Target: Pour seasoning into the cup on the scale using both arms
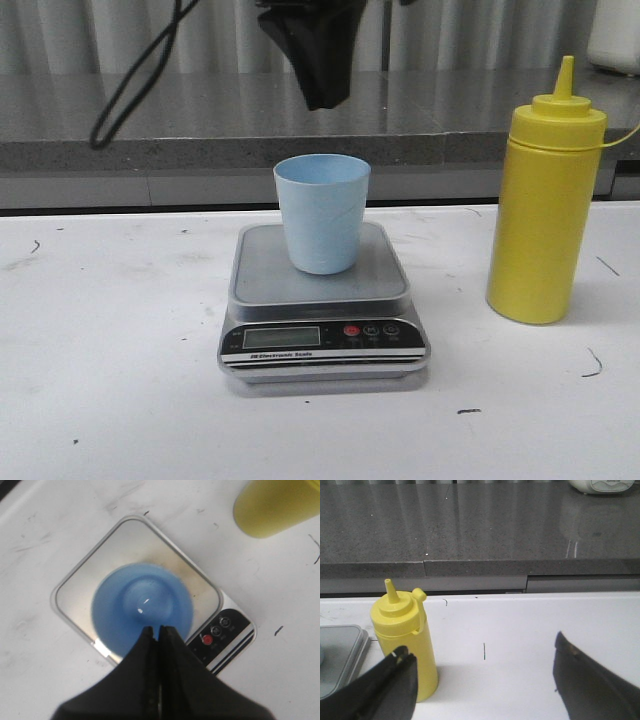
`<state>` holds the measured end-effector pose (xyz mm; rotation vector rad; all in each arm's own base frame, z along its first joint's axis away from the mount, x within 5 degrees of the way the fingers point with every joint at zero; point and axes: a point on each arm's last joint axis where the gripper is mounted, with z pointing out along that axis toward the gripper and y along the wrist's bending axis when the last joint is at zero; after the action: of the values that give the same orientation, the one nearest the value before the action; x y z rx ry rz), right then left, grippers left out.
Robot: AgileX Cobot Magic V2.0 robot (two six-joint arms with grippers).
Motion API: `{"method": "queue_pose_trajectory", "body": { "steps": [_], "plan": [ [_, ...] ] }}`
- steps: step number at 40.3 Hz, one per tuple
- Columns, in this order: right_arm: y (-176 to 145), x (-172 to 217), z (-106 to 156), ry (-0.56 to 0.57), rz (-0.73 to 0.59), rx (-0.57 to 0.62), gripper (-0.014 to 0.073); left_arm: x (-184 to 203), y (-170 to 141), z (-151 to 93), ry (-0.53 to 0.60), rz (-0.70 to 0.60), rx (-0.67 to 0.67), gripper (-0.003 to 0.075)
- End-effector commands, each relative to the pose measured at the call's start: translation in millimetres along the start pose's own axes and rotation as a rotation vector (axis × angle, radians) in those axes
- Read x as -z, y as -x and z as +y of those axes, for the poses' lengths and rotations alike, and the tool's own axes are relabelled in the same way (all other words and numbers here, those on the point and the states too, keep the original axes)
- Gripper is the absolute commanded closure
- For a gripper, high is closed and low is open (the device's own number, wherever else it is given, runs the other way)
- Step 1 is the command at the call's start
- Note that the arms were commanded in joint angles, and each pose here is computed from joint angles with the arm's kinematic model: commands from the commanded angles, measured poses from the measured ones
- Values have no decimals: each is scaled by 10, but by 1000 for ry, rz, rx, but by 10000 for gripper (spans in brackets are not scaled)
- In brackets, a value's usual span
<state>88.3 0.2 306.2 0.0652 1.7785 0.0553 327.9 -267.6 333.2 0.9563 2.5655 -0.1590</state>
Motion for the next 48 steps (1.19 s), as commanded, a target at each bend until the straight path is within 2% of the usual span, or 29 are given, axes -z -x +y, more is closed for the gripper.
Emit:
{"method": "queue_pose_trajectory", "body": {
  "steps": [1, 13, 24, 32, 48],
  "plan": [
    [194, 19, 10, 3, -109, 4, 15, 435, -119, 191, 21, -89, 75, 740],
    [194, 19, 10, 3, -109, 4, 15, 643, -740, 729, 104, -192, 261, 740],
    [194, 19, 10, 3, -109, 4, 15, 850, -1551, 959, 198, -320, 407, 740],
    [194, 19, 10, 3, -109, 4, 15, 989, -2124, 912, 265, -425, 466, 740],
    [174, 17, 9, 2, -88, 4, 15, 1183, -2960, 464, 339, -872, 414, 740]
  ]
}}
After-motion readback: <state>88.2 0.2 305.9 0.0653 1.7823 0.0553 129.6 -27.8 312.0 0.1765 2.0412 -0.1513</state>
